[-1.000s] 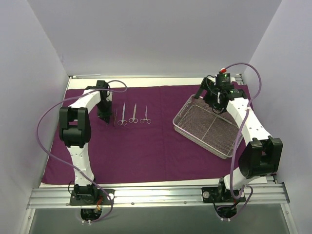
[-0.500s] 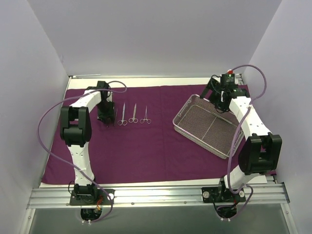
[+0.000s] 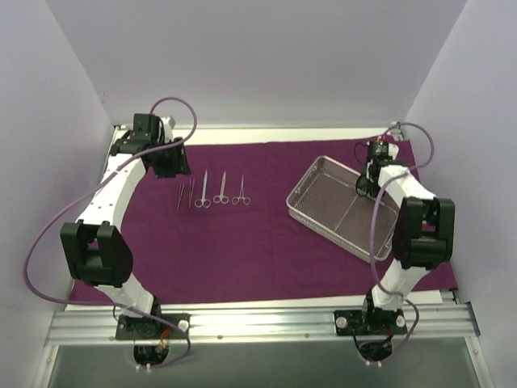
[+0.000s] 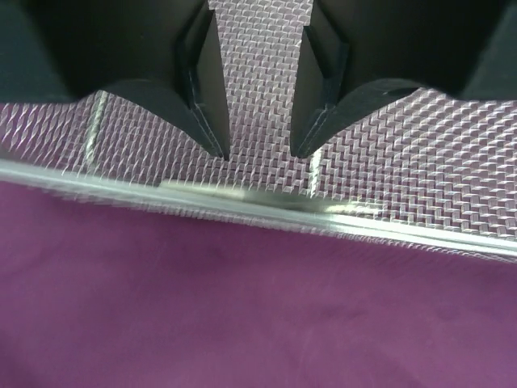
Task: Open and lay out the surgical kit
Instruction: Pick up the medical item from the container.
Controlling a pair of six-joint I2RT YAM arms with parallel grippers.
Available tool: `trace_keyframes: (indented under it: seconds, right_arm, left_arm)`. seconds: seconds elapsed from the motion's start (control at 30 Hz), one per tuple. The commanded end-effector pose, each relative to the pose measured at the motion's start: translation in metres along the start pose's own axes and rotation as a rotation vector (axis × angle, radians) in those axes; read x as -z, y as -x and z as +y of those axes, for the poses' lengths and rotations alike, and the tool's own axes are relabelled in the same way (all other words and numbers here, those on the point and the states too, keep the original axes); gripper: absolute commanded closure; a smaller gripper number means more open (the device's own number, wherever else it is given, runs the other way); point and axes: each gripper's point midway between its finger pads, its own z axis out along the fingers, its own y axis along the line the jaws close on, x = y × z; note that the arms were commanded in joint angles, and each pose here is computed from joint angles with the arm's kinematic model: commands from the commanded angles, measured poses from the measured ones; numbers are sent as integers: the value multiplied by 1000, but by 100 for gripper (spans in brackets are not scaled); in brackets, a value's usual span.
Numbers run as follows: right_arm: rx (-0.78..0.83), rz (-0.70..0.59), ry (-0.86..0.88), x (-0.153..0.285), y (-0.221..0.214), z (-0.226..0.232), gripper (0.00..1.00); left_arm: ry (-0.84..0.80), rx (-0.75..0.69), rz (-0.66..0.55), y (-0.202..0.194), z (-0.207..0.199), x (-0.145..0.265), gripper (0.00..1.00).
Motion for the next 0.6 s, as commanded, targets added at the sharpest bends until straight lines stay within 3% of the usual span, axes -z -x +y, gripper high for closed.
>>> trace_keyframes:
  seconds: [0.0,0.13,0.33,0.57]
  right_arm:
    - [185,-94,-78,-6,28,-15,64]
    - [281,-98,-70,-17,26,-6,48]
    - [434,-127,-51,-21,19,15,39]
    - [533,-106,-33,-36,7,30,37]
  left_arm:
    - [-143,9,-23,-10,-32,7,39]
    - [-182,2,7,-27,-39,7,39]
    - [-201,3,22,-35,-40,4,39]
    - [-215,-1,29,-37,-42,5,38]
